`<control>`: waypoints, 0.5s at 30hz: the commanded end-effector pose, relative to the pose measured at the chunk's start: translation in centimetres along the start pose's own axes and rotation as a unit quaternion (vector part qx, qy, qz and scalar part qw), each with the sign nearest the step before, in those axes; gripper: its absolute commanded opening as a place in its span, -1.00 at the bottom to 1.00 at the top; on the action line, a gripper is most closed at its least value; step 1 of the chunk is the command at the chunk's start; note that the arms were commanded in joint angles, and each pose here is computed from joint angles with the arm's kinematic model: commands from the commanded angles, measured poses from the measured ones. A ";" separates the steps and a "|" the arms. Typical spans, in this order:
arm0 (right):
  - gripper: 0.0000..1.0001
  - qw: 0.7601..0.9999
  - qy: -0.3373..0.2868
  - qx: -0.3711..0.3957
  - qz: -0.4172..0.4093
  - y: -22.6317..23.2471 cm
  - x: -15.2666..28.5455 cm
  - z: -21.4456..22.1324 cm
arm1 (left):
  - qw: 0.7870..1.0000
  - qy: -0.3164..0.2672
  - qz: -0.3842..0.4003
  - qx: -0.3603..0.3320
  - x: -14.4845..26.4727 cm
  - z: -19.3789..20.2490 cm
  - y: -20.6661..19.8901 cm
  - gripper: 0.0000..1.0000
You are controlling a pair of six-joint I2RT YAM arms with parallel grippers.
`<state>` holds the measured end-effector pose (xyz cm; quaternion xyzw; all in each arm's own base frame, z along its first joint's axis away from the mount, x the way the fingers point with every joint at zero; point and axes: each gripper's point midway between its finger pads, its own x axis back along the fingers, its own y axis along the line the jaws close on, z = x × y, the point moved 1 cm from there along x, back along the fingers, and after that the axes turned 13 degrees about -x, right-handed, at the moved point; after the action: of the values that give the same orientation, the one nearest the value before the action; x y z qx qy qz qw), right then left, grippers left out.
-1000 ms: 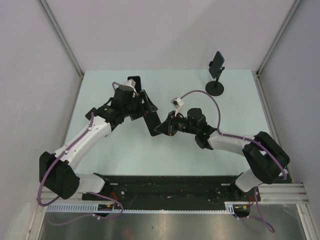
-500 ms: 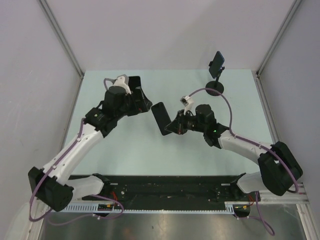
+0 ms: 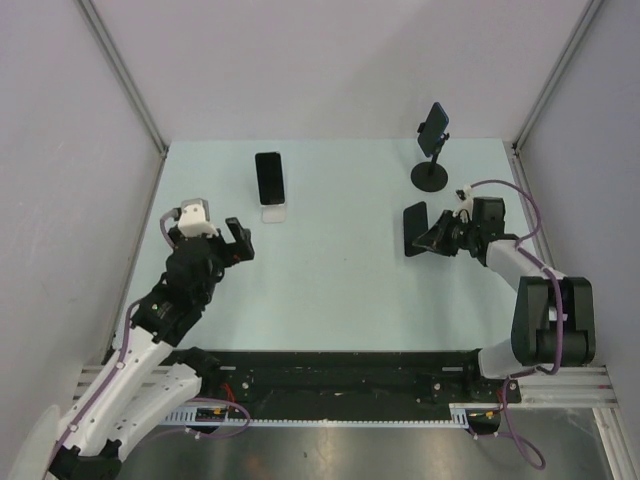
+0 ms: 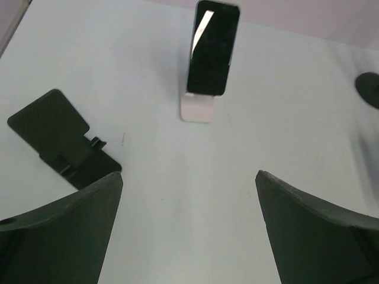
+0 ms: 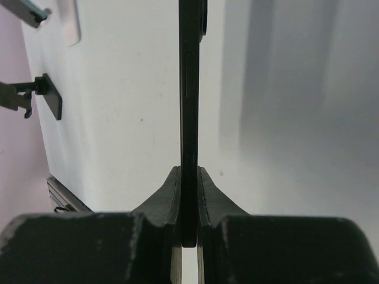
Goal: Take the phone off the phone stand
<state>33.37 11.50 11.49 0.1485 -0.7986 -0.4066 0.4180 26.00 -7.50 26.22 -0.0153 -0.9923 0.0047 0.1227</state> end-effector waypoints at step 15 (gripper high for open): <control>-1.00 0.992 0.100 -0.074 0.025 -10.6 -0.3 -3.8 | 0.998 -0.031 -0.015 -0.048 -0.8 2.0 1.0 1.00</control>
<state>35.75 3.08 5.13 0.1018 -0.7416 -0.4382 0.4976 26.08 -6.32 22.91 0.0000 -0.9915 -0.0522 0.1187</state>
